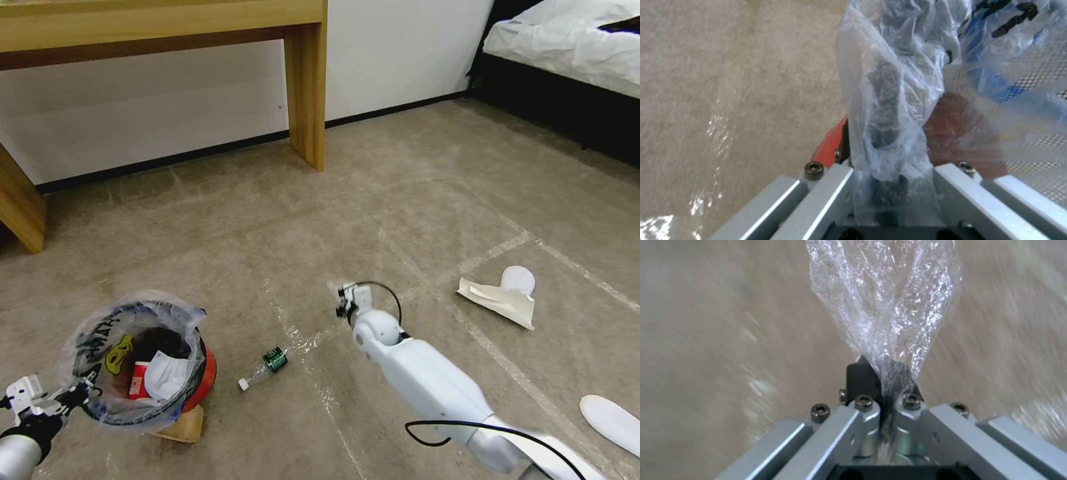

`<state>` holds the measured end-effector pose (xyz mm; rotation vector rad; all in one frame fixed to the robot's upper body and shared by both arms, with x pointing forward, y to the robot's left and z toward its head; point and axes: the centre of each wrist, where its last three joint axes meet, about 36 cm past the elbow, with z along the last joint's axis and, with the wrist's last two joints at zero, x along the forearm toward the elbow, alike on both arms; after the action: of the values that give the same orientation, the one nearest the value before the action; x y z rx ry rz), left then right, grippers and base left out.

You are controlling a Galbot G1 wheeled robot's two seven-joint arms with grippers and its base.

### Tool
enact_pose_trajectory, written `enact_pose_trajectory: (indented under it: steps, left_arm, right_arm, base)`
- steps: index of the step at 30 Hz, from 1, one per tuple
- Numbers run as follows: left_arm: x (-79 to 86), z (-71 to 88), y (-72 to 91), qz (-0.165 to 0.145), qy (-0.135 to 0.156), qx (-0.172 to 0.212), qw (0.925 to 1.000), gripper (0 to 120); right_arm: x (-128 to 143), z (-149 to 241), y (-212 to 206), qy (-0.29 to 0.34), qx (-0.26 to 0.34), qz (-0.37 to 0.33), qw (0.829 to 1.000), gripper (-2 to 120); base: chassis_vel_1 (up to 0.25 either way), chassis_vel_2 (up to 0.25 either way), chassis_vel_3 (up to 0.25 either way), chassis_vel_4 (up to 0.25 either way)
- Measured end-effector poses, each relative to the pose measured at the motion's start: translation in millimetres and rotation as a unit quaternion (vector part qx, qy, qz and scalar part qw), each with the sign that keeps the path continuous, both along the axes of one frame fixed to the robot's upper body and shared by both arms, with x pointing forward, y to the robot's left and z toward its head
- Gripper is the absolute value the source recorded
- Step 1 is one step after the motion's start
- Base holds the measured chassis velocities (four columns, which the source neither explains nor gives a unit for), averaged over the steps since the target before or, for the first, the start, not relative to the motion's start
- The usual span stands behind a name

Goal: Pick up the trash bin and place the garbage on the floor into it.

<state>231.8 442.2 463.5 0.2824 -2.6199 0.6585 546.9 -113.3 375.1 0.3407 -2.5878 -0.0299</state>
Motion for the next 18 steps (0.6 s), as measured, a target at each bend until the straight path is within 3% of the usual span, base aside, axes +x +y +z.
enact_pose_trajectory:
  steps: [6, 7, 10, 18]
  left_arm:
    - [13.7, 12.3, -0.8, -0.018, -0.006, 0.001, 0.9998, 1]
    - [22.4, 20.2, -2.7, -0.034, -0.01, -0.004, 0.9994, 1]
    - [32.2, 27.8, -3.4, -0.056, -0.012, -0.005, 0.9984, 1]
    - [48.0, 38.1, -2.3, -0.097, -0.005, -0.004, 0.9953, 1]
  right_arm:
    - [-7, 54, 1, -0.069, 0.07, 0.028, 0.995, 0]
    - [-17, 81, 3, -0.1, 0.097, 0.052, 0.989, 0]
    - [-33, 108, 7, -0.128, 0.123, 0.083, 0.981, 0]
    - [-62, 154, 7, -0.174, 0.155, 0.154, 0.96, 0]
  base:
    - [0.0, 0.0, 0.0, 0.0]
    - [0.0, 0.0, 0.0, 0.0]
    - [0.0, 0.0, 0.0, 0.0]
    - [0.0, 0.0, 0.0, 0.0]
